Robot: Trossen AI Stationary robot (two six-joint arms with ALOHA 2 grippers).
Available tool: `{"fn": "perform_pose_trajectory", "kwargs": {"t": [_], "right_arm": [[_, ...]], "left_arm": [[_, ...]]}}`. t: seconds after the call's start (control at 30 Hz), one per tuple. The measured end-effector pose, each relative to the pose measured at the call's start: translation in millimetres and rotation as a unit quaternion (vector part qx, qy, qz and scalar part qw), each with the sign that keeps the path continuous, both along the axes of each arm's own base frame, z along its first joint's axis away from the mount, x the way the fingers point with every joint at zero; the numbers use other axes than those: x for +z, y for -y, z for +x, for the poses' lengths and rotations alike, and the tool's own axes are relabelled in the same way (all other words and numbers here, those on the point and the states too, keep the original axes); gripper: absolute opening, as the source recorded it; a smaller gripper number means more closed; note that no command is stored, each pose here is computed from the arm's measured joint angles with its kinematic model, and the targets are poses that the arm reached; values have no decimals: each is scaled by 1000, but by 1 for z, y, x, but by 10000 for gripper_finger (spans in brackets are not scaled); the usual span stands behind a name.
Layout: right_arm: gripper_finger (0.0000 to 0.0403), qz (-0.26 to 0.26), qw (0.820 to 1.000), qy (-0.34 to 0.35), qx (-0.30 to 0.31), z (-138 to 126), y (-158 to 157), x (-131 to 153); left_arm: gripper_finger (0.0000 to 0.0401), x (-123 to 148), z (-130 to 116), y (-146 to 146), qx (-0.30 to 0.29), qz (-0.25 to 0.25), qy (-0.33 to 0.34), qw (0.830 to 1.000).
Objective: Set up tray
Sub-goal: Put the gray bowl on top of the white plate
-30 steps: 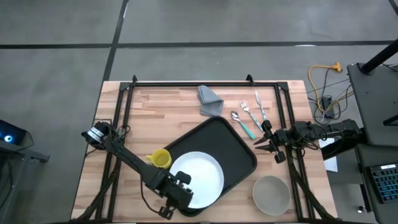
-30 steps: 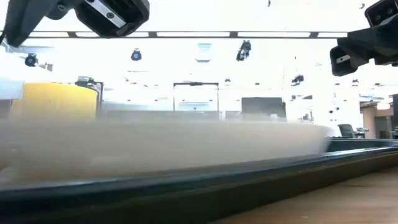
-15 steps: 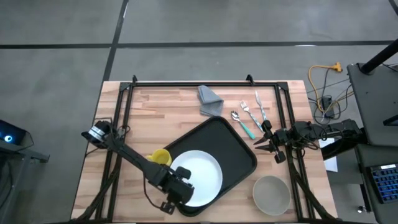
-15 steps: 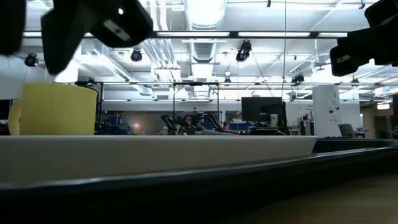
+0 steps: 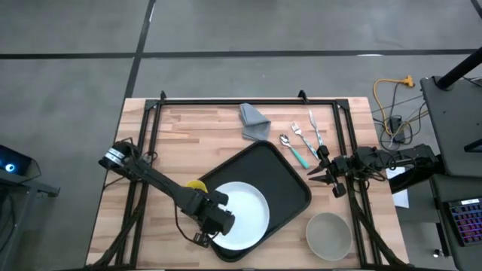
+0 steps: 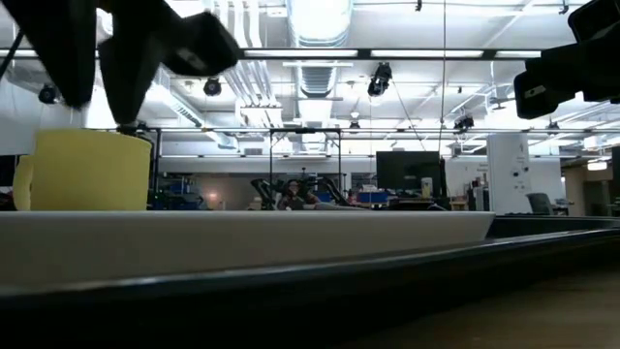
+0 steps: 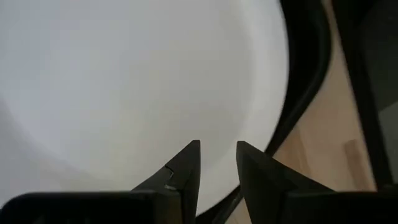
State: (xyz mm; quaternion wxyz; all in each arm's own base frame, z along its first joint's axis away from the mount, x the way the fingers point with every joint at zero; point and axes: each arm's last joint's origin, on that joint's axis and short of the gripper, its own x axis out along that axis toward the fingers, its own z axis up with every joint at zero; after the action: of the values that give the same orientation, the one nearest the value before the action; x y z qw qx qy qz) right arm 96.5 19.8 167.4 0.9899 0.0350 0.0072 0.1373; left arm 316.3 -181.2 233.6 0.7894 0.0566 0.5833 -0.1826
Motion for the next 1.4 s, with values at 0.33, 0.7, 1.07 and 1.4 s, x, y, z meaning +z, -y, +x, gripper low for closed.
{"fn": "perform_pose_trajectory", "kwargs": {"t": [0.33, 0.7, 1.07, 1.4], "right_arm": [[68, 0, 1000, 0, 0, 0, 0, 0], [68, 0, 1000, 0, 0, 0, 0, 0], [68, 0, 1000, 0, 0, 0, 0, 0], [68, 0, 1000, 0, 0, 0, 0, 0]], "left_arm": [[88, 43, -25, -13, 1, -45, 79, 996], [88, 78, -73, -41, 45, -90, 111, 989], [88, 74, -127, -72, 38, -168, 242, 955], [88, 60, -162, -92, 15, -207, 340, 917]]}}
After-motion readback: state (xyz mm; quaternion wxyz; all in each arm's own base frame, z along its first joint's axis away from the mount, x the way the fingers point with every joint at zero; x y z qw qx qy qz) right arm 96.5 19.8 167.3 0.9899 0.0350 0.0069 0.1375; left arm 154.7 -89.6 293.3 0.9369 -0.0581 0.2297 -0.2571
